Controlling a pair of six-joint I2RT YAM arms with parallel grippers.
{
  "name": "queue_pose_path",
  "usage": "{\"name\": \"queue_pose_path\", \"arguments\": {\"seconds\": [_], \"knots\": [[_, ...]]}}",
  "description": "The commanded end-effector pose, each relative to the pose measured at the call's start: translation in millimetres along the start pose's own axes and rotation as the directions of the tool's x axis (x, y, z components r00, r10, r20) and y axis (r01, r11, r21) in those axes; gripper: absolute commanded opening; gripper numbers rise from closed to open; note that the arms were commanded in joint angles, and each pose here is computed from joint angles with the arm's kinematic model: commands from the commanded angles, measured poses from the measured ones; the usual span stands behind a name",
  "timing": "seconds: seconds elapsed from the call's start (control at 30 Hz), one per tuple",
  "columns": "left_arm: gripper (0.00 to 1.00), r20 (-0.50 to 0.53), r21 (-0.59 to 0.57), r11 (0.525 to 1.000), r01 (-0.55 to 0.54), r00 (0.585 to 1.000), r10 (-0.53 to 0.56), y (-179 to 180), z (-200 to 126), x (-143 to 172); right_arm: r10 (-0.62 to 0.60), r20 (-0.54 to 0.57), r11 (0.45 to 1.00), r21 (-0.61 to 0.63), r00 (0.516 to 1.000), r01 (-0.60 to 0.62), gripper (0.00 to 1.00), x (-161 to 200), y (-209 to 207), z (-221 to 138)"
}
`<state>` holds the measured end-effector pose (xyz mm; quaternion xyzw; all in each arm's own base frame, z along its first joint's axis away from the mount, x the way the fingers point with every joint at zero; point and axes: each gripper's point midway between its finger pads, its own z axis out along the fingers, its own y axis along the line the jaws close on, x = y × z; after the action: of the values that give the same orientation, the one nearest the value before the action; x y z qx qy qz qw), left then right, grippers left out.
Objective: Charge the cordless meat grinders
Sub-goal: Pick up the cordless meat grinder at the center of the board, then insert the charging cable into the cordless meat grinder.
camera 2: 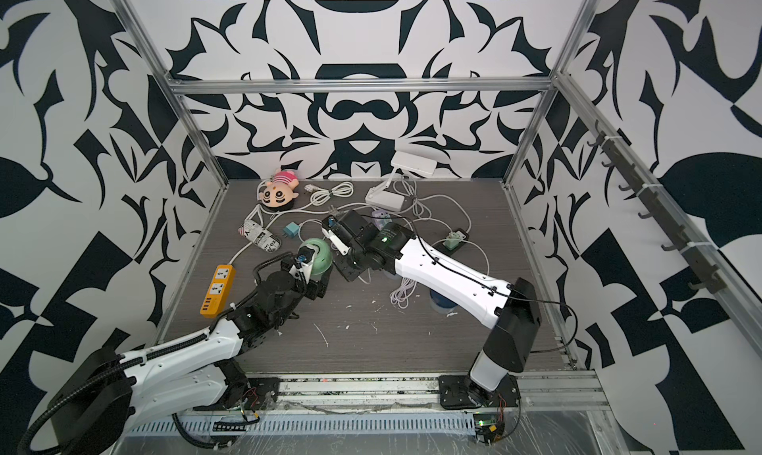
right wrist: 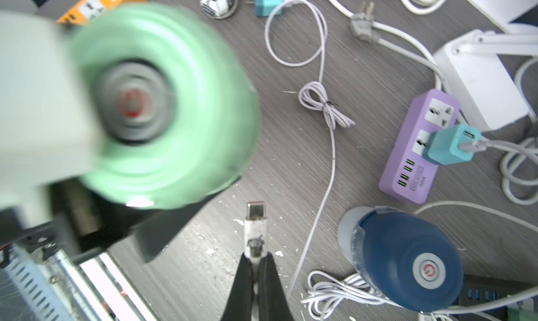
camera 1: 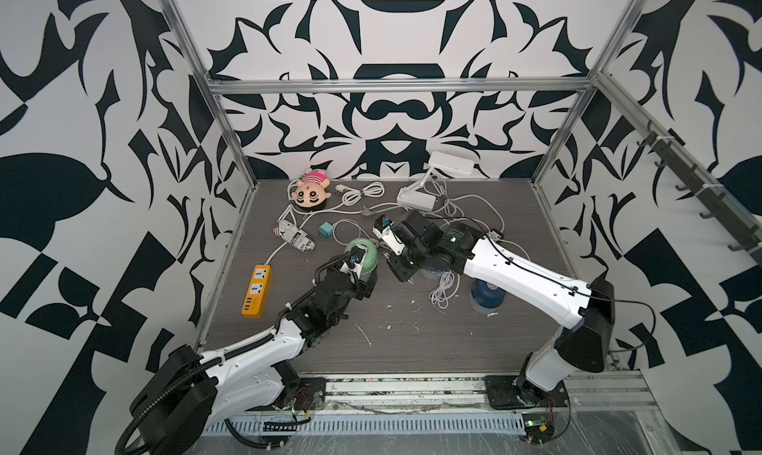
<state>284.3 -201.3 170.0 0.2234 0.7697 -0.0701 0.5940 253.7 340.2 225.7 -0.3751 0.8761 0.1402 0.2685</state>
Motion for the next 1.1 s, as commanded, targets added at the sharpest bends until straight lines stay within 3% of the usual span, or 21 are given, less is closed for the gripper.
{"name": "queue_pose_path", "arguments": {"seconds": [0.0, 0.8, 1.07], "knots": [[0.47, 0.066, 0.013, 1.0, -0.002, 0.998, 0.001, -1.0, 1.1, -30.7, -0.03, 0.034, 0.999, -0.025, 0.999, 0.031, 0.0, -9.6, 12.6, -21.9], [0.43, 0.044, 0.026, 0.999, -0.039, 0.998, 0.038, -4.4, 3.6, -26.6, -0.079, 0.014, 0.997, 0.027, 0.997, 0.078, 0.0, -15.0, 28.5, -17.9], [0.43, 0.03, -0.027, 0.999, -0.026, 0.999, 0.027, 4.9, 4.0, -25.3, -0.08, 0.013, 0.996, 0.042, 0.997, 0.08, 0.0, -13.6, 26.2, -23.9]]}}
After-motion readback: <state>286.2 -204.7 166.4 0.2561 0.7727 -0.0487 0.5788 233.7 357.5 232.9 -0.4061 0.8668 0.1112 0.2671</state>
